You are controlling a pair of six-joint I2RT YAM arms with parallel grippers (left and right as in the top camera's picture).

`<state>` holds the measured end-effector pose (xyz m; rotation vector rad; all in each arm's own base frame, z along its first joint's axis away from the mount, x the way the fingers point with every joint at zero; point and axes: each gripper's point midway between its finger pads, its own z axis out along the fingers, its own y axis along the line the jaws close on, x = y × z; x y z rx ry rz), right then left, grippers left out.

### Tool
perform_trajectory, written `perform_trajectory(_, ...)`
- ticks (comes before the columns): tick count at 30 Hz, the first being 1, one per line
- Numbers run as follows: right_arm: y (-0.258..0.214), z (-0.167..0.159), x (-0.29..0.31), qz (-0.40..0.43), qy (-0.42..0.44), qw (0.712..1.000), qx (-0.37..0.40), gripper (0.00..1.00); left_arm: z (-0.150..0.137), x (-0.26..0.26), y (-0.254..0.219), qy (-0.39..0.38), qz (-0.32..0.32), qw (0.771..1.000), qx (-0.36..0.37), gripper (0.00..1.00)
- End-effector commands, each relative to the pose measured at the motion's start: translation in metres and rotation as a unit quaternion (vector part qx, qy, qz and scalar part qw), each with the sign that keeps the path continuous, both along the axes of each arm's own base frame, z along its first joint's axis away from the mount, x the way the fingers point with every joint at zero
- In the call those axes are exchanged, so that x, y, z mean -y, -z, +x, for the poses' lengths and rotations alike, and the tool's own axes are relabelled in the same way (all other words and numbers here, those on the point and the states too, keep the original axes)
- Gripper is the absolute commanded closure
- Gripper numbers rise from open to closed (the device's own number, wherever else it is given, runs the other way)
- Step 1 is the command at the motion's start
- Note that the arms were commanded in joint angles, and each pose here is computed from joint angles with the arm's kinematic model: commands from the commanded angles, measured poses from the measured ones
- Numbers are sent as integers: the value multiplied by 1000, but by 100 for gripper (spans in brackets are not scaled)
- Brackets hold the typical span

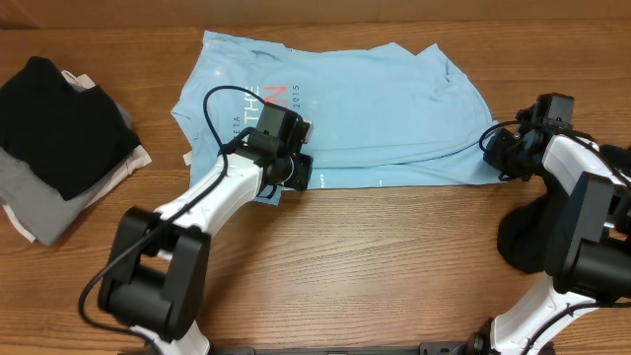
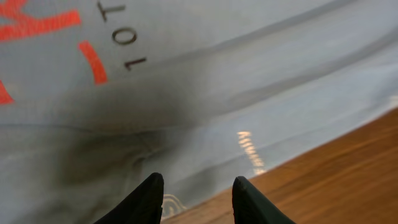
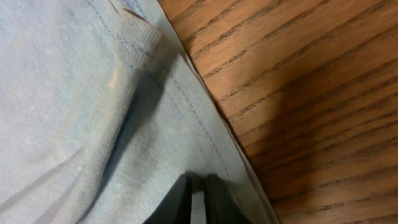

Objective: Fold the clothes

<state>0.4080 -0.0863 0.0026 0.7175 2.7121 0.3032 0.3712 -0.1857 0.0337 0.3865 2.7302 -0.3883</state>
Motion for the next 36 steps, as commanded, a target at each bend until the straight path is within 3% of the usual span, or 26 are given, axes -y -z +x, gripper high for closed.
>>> perform_trajectory(1, 21, -10, -5, 6, -2, 999, -31, 88, 9, -21, 19, -16, 68, 998, 8, 61)
perform_trajectory(13, 21, -10, -5, 6, -2, 999, -31, 88, 7, -36, 31, -15, 114, 993, 4, 62)
perform_trajectory(16, 21, -10, -5, 6, -2, 999, -31, 88, 9, -38, 30, -18, 120, 993, 9, 71)
perform_trajectory(20, 21, -10, -5, 6, -2, 999, -31, 88, 9, -39, 30, -18, 121, 992, 9, 74)
perform_trajectory(23, 21, -10, -5, 6, -2, 999, -32, 88, 9, -40, 30, -20, 125, 992, 10, 87)
perform_trajectory(24, 21, -10, -5, 6, -2, 999, -32, 88, 9, -40, 30, -20, 125, 992, 10, 96)
perform_trajectory(28, 21, -11, -5, 6, -2, 999, -32, 88, 14, -38, 28, -22, 121, 992, 20, 96)
perform_trajectory(36, 21, -11, -5, 6, -2, 999, -32, 88, 81, -48, -36, -72, 119, 984, 113, 96)
